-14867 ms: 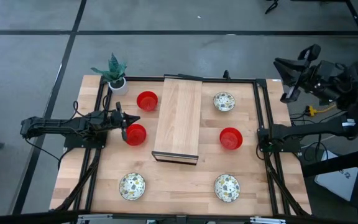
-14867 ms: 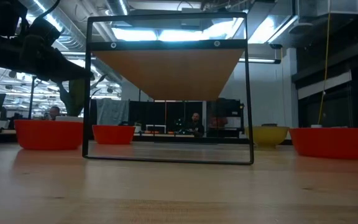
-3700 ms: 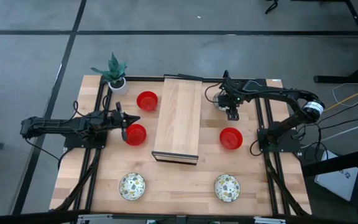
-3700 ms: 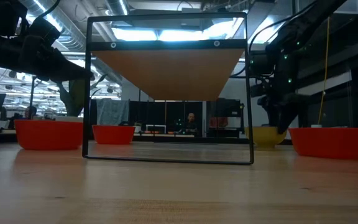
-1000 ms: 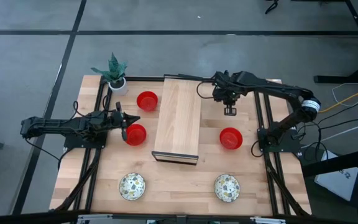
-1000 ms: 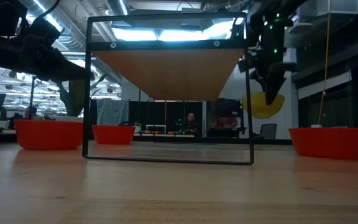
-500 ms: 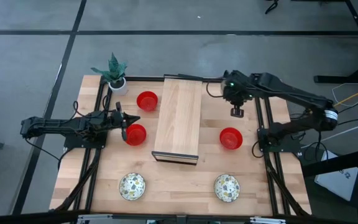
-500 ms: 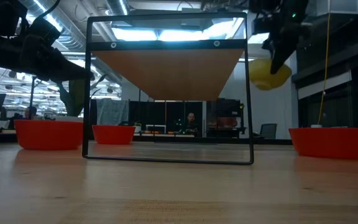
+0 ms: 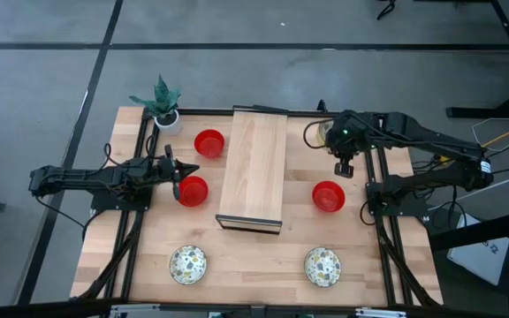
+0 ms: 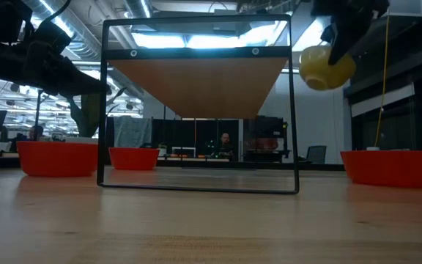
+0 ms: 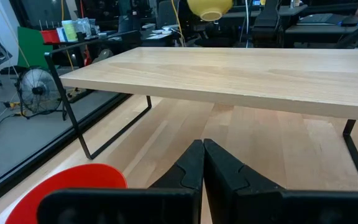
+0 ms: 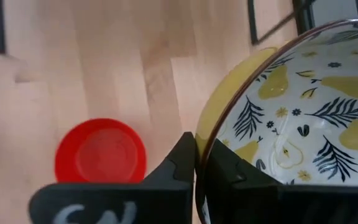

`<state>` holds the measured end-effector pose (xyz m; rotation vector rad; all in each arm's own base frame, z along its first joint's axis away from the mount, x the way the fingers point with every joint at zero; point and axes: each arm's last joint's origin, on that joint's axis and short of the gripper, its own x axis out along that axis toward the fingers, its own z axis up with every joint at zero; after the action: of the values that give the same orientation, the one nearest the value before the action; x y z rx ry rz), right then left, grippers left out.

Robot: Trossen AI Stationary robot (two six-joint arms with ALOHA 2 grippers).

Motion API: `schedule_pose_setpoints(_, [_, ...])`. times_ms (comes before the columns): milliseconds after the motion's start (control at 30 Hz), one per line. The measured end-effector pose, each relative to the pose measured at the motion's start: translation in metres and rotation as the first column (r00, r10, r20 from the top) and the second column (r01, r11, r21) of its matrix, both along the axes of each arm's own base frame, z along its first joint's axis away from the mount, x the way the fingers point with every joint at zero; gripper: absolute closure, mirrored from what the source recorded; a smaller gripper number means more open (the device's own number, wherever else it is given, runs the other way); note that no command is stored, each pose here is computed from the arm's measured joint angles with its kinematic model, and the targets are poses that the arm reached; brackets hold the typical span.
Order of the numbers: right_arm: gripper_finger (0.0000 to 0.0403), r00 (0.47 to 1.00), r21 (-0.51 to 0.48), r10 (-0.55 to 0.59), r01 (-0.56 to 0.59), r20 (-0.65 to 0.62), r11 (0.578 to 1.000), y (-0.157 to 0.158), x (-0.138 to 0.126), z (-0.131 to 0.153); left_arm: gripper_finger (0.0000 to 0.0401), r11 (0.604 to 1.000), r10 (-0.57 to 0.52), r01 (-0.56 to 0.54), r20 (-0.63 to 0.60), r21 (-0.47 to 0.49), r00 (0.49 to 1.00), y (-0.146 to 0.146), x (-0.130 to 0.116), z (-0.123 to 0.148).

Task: Pick & Place Mini bowls
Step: Put the top white patterned bowl on the shelf

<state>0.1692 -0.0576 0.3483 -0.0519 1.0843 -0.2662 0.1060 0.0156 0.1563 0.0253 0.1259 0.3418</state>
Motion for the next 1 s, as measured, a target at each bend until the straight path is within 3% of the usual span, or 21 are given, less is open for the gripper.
schedule_pose_setpoints(433, [0.0389,0.982,0.052,0.068,-0.078,0.173,0.996,0.020,0.016,0.008,0.0397,1.000,0.000,0.000,0.000,0.000,1.000,0.000,0.000,0.000])
schedule_pose_setpoints(1000, [0.0389,0.902,0.105,0.083,-0.141,0.424,0.984,0.021,0.033,0.025,0.0397,1.000,0.000,0.000,-0.001,0.000,1.000,0.000,0.000,0.000])
